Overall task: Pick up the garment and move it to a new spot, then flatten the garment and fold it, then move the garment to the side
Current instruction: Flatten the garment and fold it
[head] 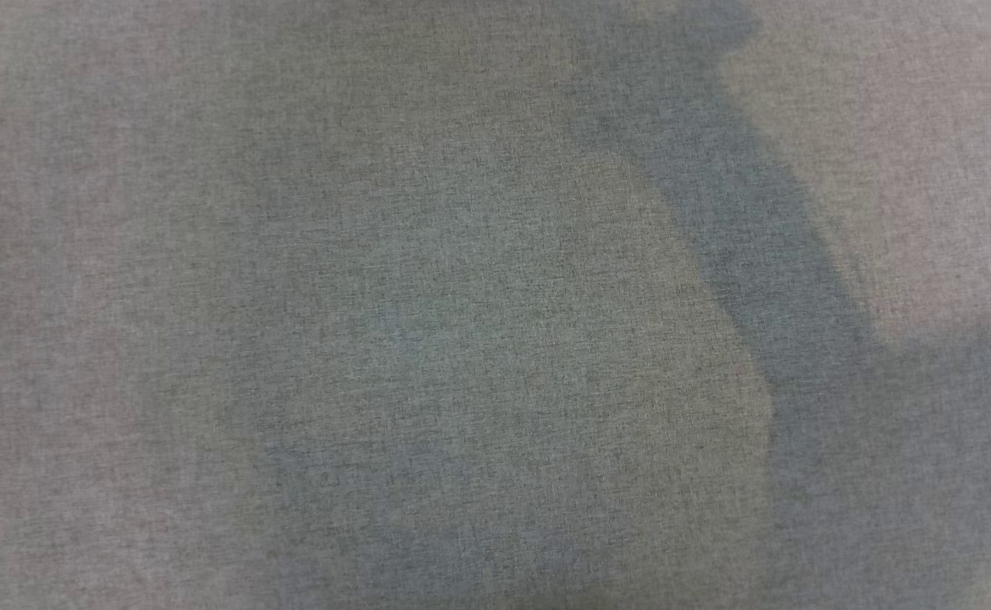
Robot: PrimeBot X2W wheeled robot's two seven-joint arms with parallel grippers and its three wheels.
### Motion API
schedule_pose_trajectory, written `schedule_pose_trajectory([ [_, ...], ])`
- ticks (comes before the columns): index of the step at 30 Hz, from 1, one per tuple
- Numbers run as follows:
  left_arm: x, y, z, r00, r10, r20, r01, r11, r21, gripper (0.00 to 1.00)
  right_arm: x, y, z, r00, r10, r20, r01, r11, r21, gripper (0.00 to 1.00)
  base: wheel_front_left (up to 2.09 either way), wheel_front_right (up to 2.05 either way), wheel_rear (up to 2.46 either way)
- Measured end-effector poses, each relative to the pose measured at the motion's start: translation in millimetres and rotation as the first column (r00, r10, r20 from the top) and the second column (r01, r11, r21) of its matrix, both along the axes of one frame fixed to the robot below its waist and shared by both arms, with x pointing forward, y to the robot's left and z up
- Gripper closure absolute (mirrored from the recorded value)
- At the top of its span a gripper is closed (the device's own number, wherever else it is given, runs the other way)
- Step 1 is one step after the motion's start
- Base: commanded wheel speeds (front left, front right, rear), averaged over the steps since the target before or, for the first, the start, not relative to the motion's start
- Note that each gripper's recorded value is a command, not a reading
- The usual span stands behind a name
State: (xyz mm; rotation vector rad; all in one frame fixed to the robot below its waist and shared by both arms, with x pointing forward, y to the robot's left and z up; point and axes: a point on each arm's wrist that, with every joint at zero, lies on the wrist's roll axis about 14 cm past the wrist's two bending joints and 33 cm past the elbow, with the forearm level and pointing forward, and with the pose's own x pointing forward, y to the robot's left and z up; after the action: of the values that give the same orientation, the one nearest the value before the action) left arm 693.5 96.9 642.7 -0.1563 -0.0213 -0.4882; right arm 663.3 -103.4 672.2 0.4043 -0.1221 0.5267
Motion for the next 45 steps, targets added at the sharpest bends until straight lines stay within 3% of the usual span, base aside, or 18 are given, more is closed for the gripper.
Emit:
schedule_pose_trajectory([
  [4, -10, -9, -3, 0.999, -0.03, 0.038, 0.029, 0.999, 0.026, 1.0, -10, 12, -7, 0.999, 0.029, 0.015, -0.029, 0.999, 0.024, 1.0, 0.0, 0.0, 0.0],
  [8, -38, -1, -81, 0.99, -0.045, -0.133, 0.059, 0.993, 0.104, 1.0, -32, 17, -69, 0.992, 0.056, -0.117, -0.056, 0.998, -0.003, 1.0, 0.0, 0.0, 0.0],
  [13, -90, 26, -164, 0.937, -0.019, -0.35, 0.072, 0.987, 0.141, 1.0, -75, 23, -144, 0.948, 0.095, -0.305, -0.099, 0.995, 0.0, 1.0, 0.0, 0.0, 0.0],
  [19, -172, 56, -211, 0.814, -0.013, -0.58, 0.127, 0.98, 0.156, 1.0, -149, 33, -210, 0.843, 0.16, -0.514, -0.217, 0.975, -0.051, 1.0, 0.0, 0.0, 0.0],
  [27, -269, 73, -208, 0.671, -0.046, -0.74, 0.212, 0.968, 0.132, 1.0, -238, 34, -227, 0.743, 0.219, -0.632, -0.299, 0.954, -0.02, 1.0, 0.0, 0.0, 0.0],
  [30, -313, 70, -208, 0.585, -0.072, -0.808, 0.272, 0.956, 0.112, 1.0, -277, 32, -235, 0.676, 0.247, -0.695, -0.349, 0.937, -0.006, 1.0, 0.0, 0.0, 0.0],
  [33, -350, 66, -205, 0.512, -0.087, -0.855, 0.325, 0.94, 0.099, 1.0, -328, 29, -248, 0.549, 0.281, -0.787, -0.434, 0.901, 0.019, 1.0, 0.0, 0.0, 0.0],
  [37, -396, 57, -199, 0.405, -0.11, -0.908, 0.39, 0.919, 0.063, 1.0, -374, 17, -250, 0.443, 0.296, -0.846, -0.495, 0.868, 0.044, 1.0, 0.0, 0.0, 0.0],
  [39, -407, 57, -193, 0.383, -0.105, -0.918, 0.407, 0.911, 0.065, 1.0, -388, 14, -247, 0.418, 0.306, -0.855, -0.507, 0.86, 0.06, 1.0, 0.0, 0.0, 0.0],
  [45, -403, 51, -176, 0.374, -0.112, -0.921, 0.426, 0.903, 0.063, 1.0, -393, 2, -236, 0.398, 0.303, -0.866, -0.497, 0.865, 0.073, 1.0, 0.0, 0.0, 0.0],
])
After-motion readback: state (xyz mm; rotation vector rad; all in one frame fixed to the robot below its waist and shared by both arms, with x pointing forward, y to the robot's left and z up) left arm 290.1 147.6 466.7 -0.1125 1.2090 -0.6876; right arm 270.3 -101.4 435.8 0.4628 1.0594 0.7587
